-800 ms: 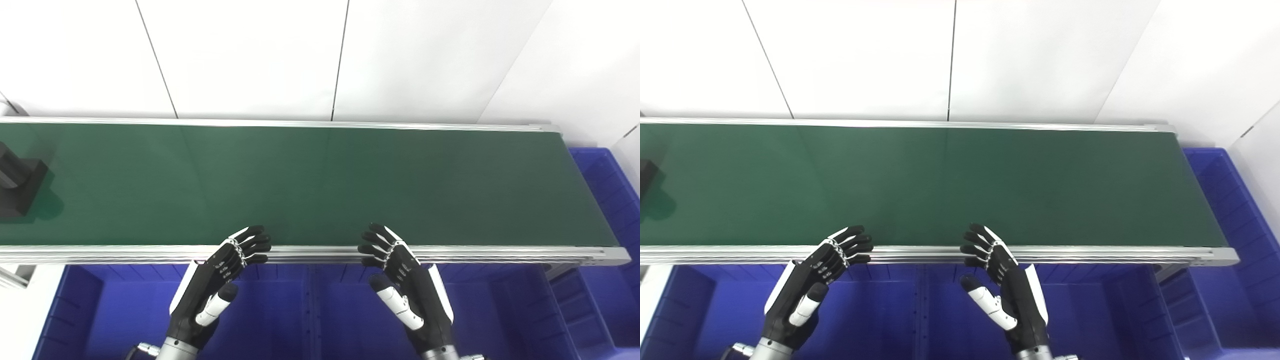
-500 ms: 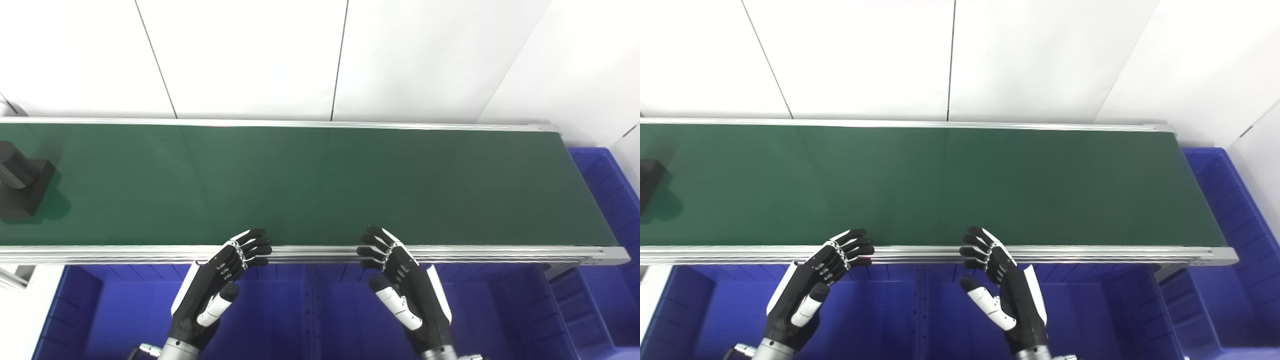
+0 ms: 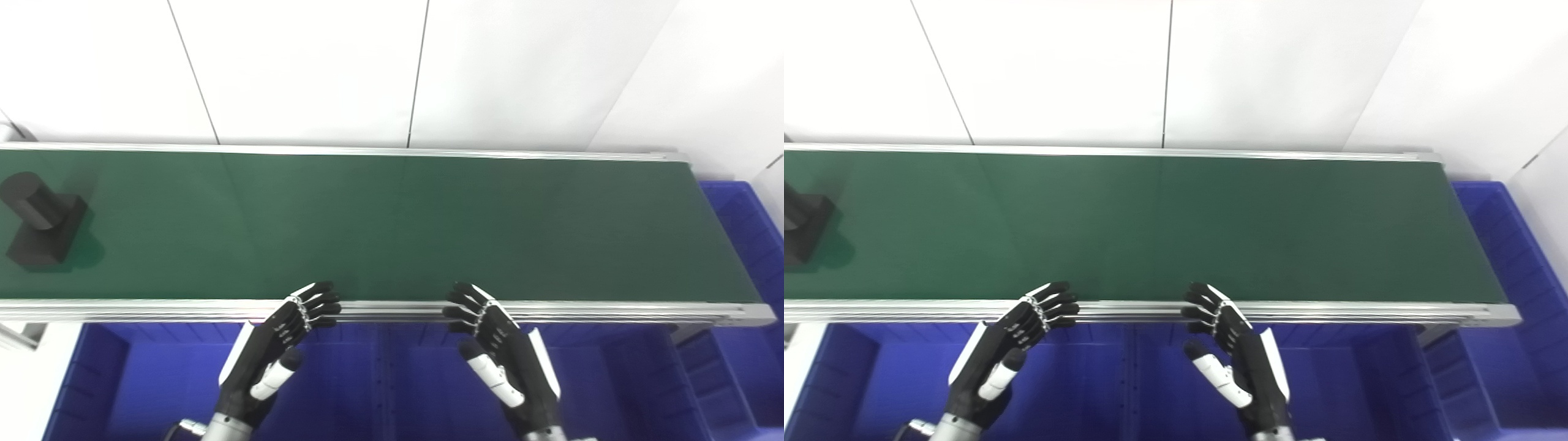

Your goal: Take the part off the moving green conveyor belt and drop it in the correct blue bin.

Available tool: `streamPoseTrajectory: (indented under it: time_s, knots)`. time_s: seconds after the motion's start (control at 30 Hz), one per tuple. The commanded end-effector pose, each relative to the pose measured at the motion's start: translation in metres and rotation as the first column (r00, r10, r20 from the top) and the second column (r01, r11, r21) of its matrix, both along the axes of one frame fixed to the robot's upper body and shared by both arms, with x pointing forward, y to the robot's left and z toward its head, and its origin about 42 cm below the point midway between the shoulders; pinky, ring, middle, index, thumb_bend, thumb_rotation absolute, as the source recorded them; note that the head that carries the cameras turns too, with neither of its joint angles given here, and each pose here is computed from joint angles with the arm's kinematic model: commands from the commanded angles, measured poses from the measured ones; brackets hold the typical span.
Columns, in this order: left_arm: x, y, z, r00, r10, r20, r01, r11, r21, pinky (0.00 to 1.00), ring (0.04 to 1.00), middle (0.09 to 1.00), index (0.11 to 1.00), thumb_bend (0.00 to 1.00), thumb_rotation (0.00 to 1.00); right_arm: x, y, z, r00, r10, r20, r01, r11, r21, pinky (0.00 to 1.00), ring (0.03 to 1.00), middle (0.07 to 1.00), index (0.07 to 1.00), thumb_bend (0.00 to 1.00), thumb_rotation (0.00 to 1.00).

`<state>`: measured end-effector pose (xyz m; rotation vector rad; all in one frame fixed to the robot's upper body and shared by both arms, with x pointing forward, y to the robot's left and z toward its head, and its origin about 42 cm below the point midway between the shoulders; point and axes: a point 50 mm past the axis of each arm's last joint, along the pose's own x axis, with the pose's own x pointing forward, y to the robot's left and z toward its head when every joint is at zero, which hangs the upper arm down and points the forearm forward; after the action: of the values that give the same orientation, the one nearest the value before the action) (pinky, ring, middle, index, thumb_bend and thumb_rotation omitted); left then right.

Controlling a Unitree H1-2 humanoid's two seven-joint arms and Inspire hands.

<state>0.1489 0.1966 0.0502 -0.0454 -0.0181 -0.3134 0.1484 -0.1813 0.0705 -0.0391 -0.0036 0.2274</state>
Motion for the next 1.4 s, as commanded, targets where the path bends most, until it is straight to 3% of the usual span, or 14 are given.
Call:
streamPoseTrajectory:
  time_s: [0.0, 0.33, 0.7, 1.37]
  knots:
    - [0.003, -0.006, 0.003, 0.998, 0.001, 0.056, -0.001, 1.0, -0.01, 0.72, 0.768, 0.797, 0.827, 0.87, 0.81, 0.002, -0.004, 0.006, 0.996, 0.002, 0.084, -0.003, 1.0, 0.01, 0.67, 0.753, 0.817, 0.841, 0.65, 0.69]
    - [0.003, -0.027, -0.005, 0.999, -0.025, 0.041, 0.026, 0.999, -0.022, 0.71, 0.759, 0.788, 0.822, 0.87, 0.79, 0.0, -0.02, -0.006, 0.997, -0.007, 0.071, 0.005, 1.0, 0.028, 0.66, 0.751, 0.81, 0.845, 0.66, 0.74]
    - [0.008, -0.032, -0.011, 0.998, -0.062, 0.021, 0.062, 0.998, 0.006, 0.69, 0.749, 0.776, 0.802, 0.9, 0.79, 0.005, -0.029, -0.023, 0.998, -0.001, 0.064, 0.001, 1.0, 0.006, 0.65, 0.751, 0.811, 0.856, 0.71, 0.82]
    - [0.017, -0.032, -0.023, 0.997, -0.071, 0.018, 0.071, 0.997, 0.016, 0.67, 0.738, 0.765, 0.778, 0.91, 0.75, 0.012, -0.029, -0.029, 0.998, -0.003, 0.058, 0.002, 1.0, 0.007, 0.63, 0.743, 0.808, 0.847, 0.68, 0.82]
